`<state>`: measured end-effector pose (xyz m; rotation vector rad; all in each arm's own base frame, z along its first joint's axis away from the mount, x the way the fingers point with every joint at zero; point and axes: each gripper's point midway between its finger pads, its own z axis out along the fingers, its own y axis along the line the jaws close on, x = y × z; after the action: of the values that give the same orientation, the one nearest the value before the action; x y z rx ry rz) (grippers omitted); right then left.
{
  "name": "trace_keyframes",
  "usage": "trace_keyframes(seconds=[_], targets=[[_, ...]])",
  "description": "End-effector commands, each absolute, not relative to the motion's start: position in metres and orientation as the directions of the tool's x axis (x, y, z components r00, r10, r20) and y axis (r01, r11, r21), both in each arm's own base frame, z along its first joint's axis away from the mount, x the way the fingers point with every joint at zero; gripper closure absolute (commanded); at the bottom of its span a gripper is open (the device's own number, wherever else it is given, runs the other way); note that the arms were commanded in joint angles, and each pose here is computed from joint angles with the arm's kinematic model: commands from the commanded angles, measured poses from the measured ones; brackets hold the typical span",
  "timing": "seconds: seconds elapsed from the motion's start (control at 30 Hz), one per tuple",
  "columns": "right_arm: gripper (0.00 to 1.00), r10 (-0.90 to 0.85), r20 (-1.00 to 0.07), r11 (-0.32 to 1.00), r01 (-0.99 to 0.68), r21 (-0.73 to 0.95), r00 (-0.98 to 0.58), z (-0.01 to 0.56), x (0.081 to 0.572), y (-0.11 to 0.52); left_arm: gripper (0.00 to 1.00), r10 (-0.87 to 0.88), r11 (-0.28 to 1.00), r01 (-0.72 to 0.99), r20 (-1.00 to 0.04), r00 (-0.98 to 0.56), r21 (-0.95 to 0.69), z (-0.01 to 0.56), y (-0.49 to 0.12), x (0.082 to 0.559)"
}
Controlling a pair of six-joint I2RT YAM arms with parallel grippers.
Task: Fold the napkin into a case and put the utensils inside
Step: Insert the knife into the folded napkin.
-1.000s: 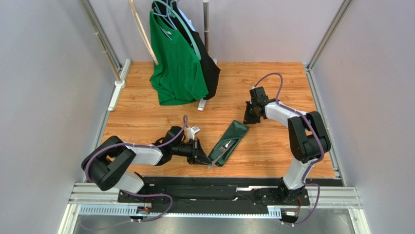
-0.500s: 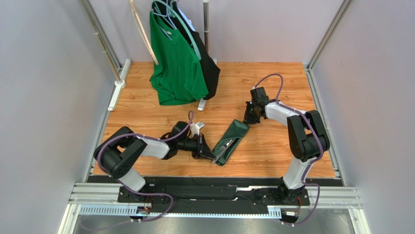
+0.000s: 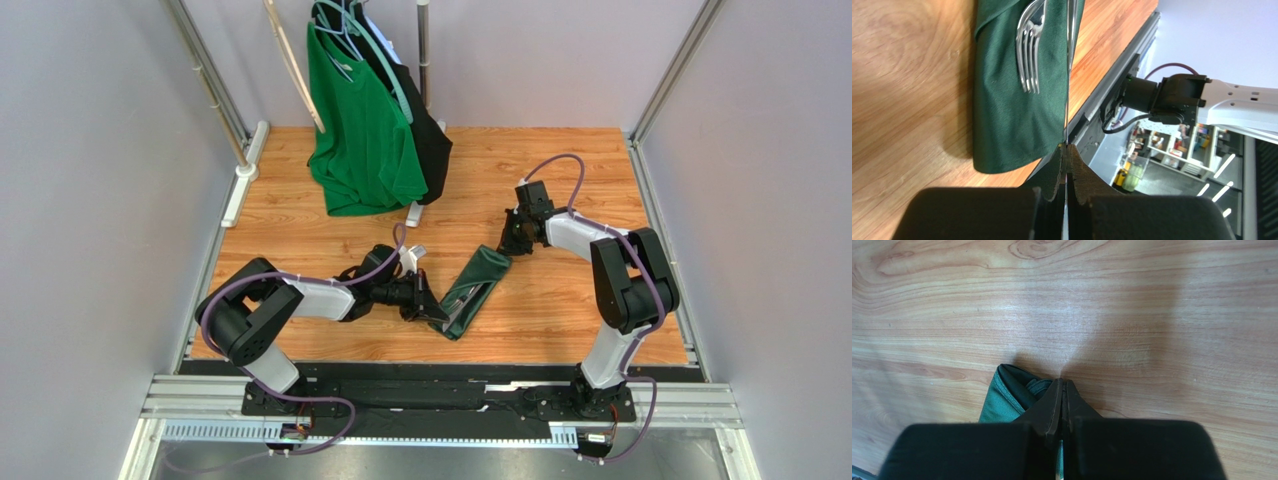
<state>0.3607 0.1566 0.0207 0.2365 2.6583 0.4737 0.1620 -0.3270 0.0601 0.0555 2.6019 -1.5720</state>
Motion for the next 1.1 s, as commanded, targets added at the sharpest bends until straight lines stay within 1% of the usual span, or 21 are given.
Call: trace_keyframes(seconds=[0.0,0.33,0.43,0.9,0.97,1.0,1.03,1.07], targets=[[1.0,0.235,-0.342,0.925,0.102,0.366,-0.91,0.013,0.348,0.157,1.0,-0.016,0.464,0.182,-0.213,-0.977,-0.867,0.073,-0.343,0.173],[1.0,0.224,-0.343,0.929,0.094,0.357,-0.912,0.014,0.347,0.155,1.0,-0.047,0.527,0.183,-0.243,-0.969,-0.83,0.073,-0.35,0.188],[1.0,0.221,-0.345,0.93,0.091,0.355,-0.912,0.013,0.347,0.155,1.0,-0.032,0.527,0.182,-0.234,-0.972,-0.83,0.072,-0.356,0.188],[1.0,0.213,-0.348,0.933,0.084,0.35,-0.913,0.013,0.347,0.154,1.0,0.024,0.615,0.15,-0.172,-0.985,-0.774,0.043,-0.36,0.187],[1.0,0.21,-0.348,0.933,0.081,0.351,-0.914,0.013,0.347,0.155,1.0,0.046,0.601,0.165,-0.172,-0.984,-0.782,0.046,-0.361,0.184],[1.0,0.21,-0.35,0.933,0.08,0.352,-0.913,0.014,0.347,0.155,0.96,0.051,0.6,0.17,-0.174,-0.983,-0.782,0.046,-0.359,0.182],[1.0,0.213,-0.348,0.932,0.083,0.352,-0.913,0.014,0.347,0.155,0.85,0.052,0.599,0.174,-0.179,-0.982,-0.781,0.047,-0.358,0.181],[1.0,0.21,-0.351,0.932,0.079,0.353,-0.913,0.015,0.348,0.156,0.8,0.049,0.597,0.186,-0.195,-0.98,-0.781,0.052,-0.357,0.182]])
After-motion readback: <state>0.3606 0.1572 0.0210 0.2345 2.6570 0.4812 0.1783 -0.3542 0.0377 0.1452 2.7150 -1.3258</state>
